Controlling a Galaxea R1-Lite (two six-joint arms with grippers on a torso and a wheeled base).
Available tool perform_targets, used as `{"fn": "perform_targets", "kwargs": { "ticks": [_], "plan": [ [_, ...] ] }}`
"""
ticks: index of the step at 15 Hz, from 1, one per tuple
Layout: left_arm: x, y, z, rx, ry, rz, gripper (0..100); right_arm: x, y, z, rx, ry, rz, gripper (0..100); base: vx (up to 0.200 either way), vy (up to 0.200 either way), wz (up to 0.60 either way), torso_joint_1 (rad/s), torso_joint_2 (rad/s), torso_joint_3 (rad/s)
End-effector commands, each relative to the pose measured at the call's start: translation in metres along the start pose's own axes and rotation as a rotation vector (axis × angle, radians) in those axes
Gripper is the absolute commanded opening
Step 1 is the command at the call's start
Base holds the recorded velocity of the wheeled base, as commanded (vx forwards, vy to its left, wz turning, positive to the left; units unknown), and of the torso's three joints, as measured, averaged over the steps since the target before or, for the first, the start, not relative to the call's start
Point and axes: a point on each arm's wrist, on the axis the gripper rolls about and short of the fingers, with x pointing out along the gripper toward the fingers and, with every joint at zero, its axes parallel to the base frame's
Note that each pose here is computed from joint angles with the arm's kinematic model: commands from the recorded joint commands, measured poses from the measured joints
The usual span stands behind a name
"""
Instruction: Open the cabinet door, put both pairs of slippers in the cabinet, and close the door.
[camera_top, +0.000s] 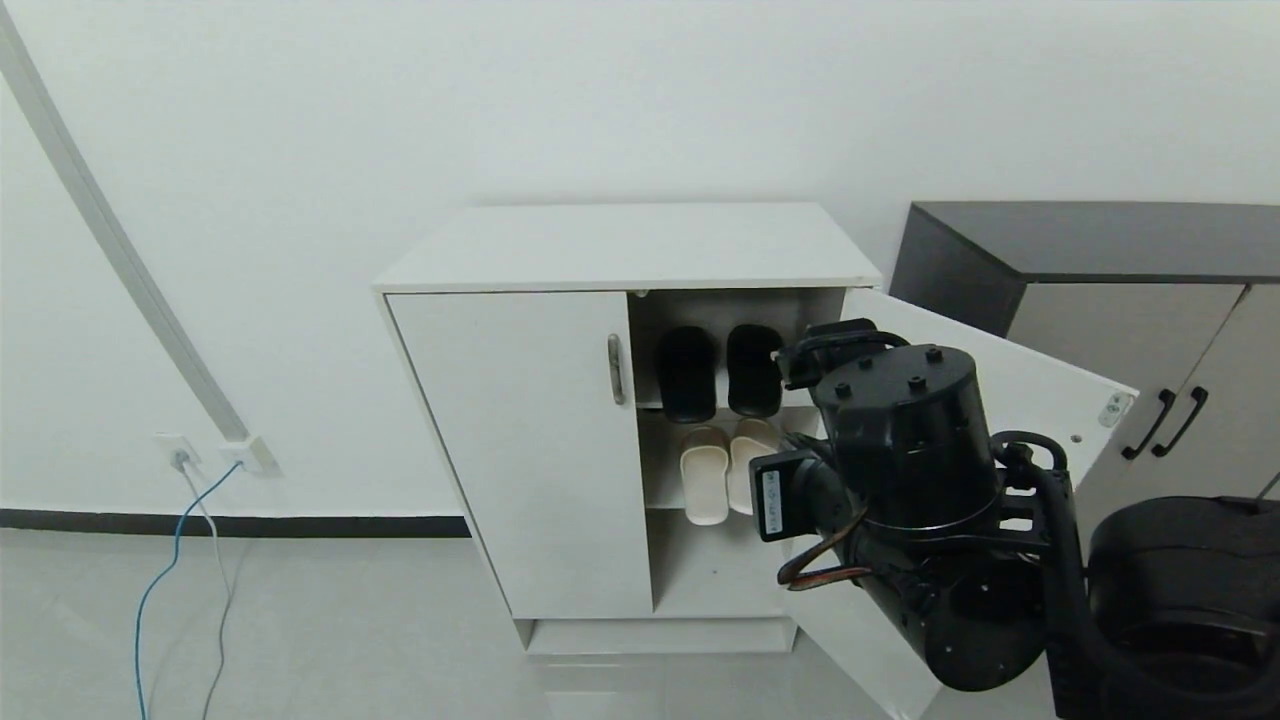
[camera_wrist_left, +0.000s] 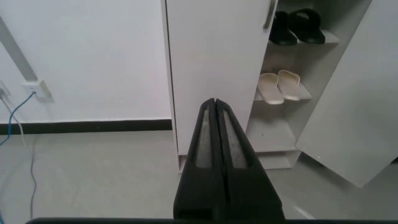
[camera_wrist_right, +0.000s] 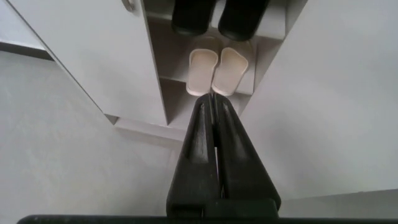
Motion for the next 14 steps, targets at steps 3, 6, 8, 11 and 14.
{"fn": "perform_targets", "kwargs": {
  "ticks": [3,6,8,11,14],
  "plan": [
    [0.0001,0.0000,0.0000,0.000,0.001,0.000,0,0.0015,-0.0005,-0.0006,0.000,0.002,-0.004,0,0.000,0.000,0.00,0.191,-0.50,-0.321],
    [0.0001,0.0000,0.0000,-0.002,0.001,0.000,0,0.0028,-0.0014,-0.0007,0.002,0.002,-0.009,0,0.000,0.000,0.00,0.198,-0.52,-0.313],
    [0.0001,0.0000,0.0000,-0.002,0.001,0.000,0,0.0048,-0.0025,-0.0012,0.003,0.004,-0.015,0,0.000,0.000,0.00,0.222,-0.55,-0.322],
    [0.0001,0.0000,0.0000,-0.002,0.001,0.000,0,0.0093,-0.0061,-0.0008,0.010,0.006,-0.013,0,0.000,0.000,0.00,0.243,-0.56,-0.328],
    [0.0001,0.0000,0.0000,-0.002,0.001,0.000,0,0.0099,-0.0074,-0.0035,0.004,0.012,-0.011,0,0.000,0.000,0.00,0.255,-0.59,-0.339]
  ]
}}
